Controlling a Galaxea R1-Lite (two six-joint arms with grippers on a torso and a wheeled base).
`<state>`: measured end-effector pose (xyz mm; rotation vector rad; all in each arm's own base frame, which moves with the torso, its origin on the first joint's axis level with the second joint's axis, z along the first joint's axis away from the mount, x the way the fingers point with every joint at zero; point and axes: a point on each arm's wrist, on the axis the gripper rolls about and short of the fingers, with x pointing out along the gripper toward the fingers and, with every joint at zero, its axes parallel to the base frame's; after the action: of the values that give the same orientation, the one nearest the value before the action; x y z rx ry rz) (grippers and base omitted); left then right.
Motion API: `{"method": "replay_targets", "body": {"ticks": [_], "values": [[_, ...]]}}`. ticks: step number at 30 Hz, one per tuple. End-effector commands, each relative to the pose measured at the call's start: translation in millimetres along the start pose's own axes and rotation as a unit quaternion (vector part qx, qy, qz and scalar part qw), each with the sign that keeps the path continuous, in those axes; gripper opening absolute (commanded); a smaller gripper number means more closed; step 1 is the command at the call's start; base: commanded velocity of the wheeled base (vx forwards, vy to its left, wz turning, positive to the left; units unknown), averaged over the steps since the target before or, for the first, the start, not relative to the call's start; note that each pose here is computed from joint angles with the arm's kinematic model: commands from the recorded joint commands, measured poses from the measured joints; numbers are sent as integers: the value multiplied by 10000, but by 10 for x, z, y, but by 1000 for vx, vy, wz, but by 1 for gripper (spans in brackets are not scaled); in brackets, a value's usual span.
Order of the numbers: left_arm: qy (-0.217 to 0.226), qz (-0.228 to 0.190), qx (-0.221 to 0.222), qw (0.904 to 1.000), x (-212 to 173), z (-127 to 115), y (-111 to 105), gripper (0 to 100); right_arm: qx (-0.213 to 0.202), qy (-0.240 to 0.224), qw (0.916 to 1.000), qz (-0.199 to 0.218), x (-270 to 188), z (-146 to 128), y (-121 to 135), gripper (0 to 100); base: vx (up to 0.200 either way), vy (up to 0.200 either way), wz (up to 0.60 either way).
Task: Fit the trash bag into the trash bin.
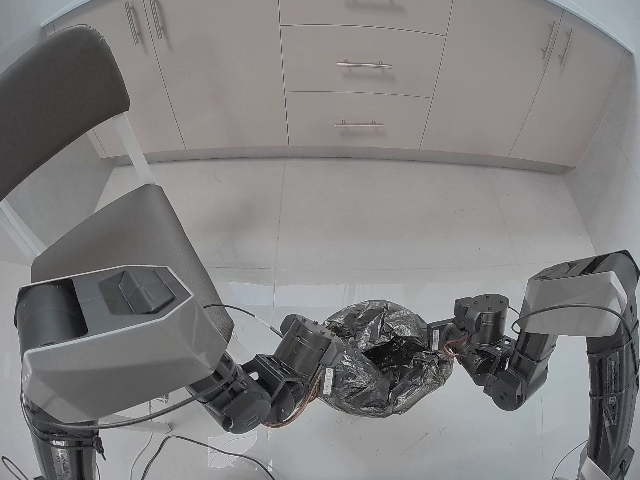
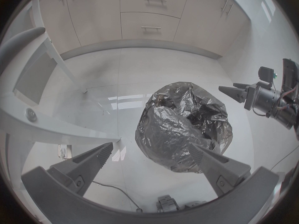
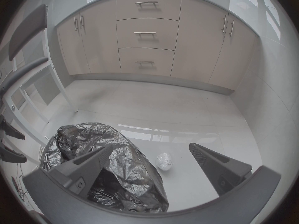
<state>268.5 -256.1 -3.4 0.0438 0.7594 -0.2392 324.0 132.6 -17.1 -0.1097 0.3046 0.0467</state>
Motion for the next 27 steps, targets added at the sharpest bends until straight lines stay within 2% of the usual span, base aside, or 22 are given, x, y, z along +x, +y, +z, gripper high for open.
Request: {"method": "replay_targets", "body": {"ticks": [1, 8, 10, 13, 17, 27], "values": [[-81, -25, -65, 9999, 132, 42, -71, 100, 40, -78, 10000, -15, 144, -40, 41, 100, 0, 0, 0], [-54, 34, 224, 9997, 450, 24, -177, 100, 73, -111, 9999, -51, 222, -70, 40, 100, 0, 0, 0], [26, 111, 437, 9990, 552, 35, -164, 100, 141, -117, 9998, -64, 223, -70, 28, 100, 0, 0, 0], [127, 183, 483, 9986, 623, 44, -151, 100, 185, -131, 9997, -64, 223, -67, 28, 100, 0, 0, 0], [565, 446, 664, 9952, 739, 85, -63, 100, 229, -146, 9996, -63, 222, -60, 28, 100, 0, 0, 0], [743, 555, 809, 9924, 862, 70, -25, 100, 275, -146, 9995, -54, 223, -63, 29, 100, 0, 0, 0]]}}
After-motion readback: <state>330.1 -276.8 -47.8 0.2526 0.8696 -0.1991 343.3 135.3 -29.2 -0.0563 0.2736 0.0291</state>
